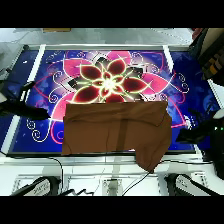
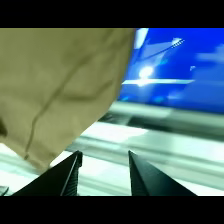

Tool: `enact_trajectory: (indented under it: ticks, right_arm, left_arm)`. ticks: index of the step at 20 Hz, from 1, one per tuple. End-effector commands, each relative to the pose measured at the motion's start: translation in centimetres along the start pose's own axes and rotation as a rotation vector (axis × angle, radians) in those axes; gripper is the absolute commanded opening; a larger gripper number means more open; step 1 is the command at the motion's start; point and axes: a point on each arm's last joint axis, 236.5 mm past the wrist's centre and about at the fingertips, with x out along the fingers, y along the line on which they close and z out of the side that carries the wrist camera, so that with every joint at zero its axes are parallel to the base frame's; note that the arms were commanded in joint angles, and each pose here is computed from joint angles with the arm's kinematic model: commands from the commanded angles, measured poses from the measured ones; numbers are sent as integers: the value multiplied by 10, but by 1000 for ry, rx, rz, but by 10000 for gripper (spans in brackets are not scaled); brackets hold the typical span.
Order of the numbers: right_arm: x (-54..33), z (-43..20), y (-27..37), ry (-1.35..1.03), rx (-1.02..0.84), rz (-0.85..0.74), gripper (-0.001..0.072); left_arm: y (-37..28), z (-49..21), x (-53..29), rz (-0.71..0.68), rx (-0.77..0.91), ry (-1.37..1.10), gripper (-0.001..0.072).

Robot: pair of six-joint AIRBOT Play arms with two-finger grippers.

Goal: Fold the clothes and pants, and hang the long-sleeved shirts on hangers.

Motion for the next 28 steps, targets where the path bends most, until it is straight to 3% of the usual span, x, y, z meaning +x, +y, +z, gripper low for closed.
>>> enact_trajectory:
  ticks: [1,6,14,18,21,28]
  right_arm:
    - [40,-12,4,-36,44,64,393]
    - [56,10,-8,-122,69,47,386]
    - [79,-30,20,120,87,234,373]
    - [89,-42,25,145,84,254,277]
    - [87,-38,26,132,80,260,11]
    - [36,25,49,-58,10,345,9]
  left_arm:
    - [5,-19,10,-51,-122,-34,498]
    - [-4,-70,45,-104,-183,94,504]
    - [-5,-97,59,-113,-209,156,504]
    - [-4,-95,59,-106,-207,148,504]
    - [-4,-99,63,-106,-213,153,503]
    - [-5,-125,74,-122,-232,242,484]
